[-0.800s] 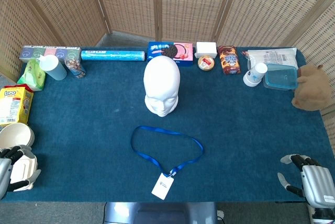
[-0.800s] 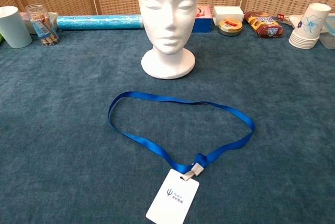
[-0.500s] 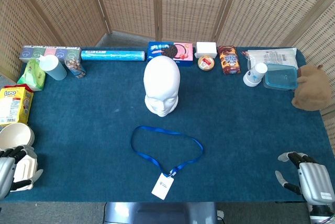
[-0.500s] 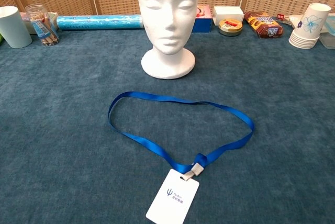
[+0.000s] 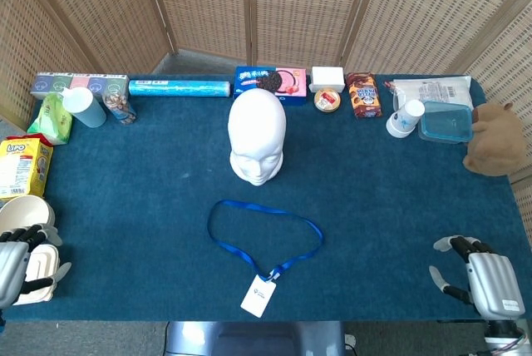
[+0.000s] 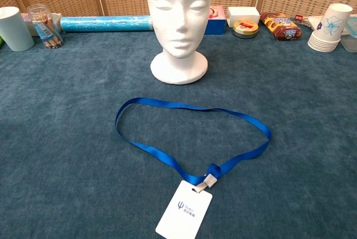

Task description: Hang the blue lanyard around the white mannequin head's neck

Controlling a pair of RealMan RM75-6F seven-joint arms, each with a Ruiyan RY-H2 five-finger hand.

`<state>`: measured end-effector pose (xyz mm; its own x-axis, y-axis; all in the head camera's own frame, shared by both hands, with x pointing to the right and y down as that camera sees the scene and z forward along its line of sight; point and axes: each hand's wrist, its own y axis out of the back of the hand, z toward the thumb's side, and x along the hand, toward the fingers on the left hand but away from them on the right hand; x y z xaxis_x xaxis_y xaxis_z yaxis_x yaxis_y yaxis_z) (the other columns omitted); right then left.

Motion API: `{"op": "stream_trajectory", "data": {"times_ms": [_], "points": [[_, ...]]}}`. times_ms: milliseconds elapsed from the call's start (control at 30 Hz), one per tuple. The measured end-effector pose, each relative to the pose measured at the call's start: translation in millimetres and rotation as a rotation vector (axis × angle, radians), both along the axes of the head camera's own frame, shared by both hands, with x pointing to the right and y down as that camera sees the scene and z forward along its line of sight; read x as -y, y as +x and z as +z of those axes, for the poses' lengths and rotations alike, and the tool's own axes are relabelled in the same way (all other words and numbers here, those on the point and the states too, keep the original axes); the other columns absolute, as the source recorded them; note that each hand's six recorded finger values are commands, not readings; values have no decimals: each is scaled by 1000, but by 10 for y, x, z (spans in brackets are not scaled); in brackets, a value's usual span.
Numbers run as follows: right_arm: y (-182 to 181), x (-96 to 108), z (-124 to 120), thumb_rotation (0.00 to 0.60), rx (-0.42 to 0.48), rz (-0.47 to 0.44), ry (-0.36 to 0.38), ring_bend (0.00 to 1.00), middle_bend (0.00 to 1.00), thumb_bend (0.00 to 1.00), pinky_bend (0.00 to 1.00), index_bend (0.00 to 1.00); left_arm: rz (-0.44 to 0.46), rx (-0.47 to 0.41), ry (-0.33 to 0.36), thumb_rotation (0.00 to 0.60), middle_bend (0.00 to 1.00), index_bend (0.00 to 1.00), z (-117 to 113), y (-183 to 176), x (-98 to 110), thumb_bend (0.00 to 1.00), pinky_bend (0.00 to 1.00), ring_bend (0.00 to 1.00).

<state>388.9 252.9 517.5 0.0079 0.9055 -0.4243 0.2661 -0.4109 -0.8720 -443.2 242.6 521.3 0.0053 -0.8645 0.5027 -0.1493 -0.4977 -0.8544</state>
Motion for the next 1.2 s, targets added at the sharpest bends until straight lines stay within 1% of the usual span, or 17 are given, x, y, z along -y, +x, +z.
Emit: {"op": "stream_trajectory", "data": {"times_ms": [133,233,300,367,433,500,600,667,800,833,1000,1200], "points": [[-105,102,13,547,12,-13,9,390,452,347,428,408,13,-4,-11,526,365,460,50,45,51,222,284,346],[-194,181,35,546,19,-23,14,411,455,347,474,408,24,-11,-17,527,371,460,83,85,93,221,284,352],[-253,224,58,545,25,-30,14,447,482,346,530,408,28,-18,-21,528,372,460,95,107,109,221,284,354],[-313,262,86,547,27,-36,16,531,534,343,656,408,40,-32,-28,527,372,460,118,149,139,222,284,354],[-373,302,110,548,22,-41,27,599,563,339,749,409,60,-44,-33,522,373,460,142,207,187,222,284,354],[-476,356,158,546,15,-49,42,700,602,325,851,416,92,-50,-29,523,374,460,167,289,264,221,284,354],[-663,437,254,546,3,-60,56,812,662,303,934,430,130,-55,-29,526,375,460,215,401,354,221,284,355],[-810,493,332,546,0,-76,55,868,705,288,970,433,142,-62,-37,526,375,460,248,448,390,221,284,355],[-1062,579,469,545,8,-117,35,980,798,262,1000,443,164,-55,-38,523,375,460,279,515,467,221,284,355],[-1108,595,495,545,12,-125,29,991,812,261,1000,446,166,-53,-37,522,375,460,284,527,482,221,284,354],[-1343,654,624,541,17,-180,7,1000,884,253,1000,465,181,-53,-31,528,375,461,301,586,546,221,284,355],[-1535,664,803,542,3,-195,-35,1000,915,254,1000,483,183,-45,-25,523,375,460,313,574,602,221,284,355]]}}
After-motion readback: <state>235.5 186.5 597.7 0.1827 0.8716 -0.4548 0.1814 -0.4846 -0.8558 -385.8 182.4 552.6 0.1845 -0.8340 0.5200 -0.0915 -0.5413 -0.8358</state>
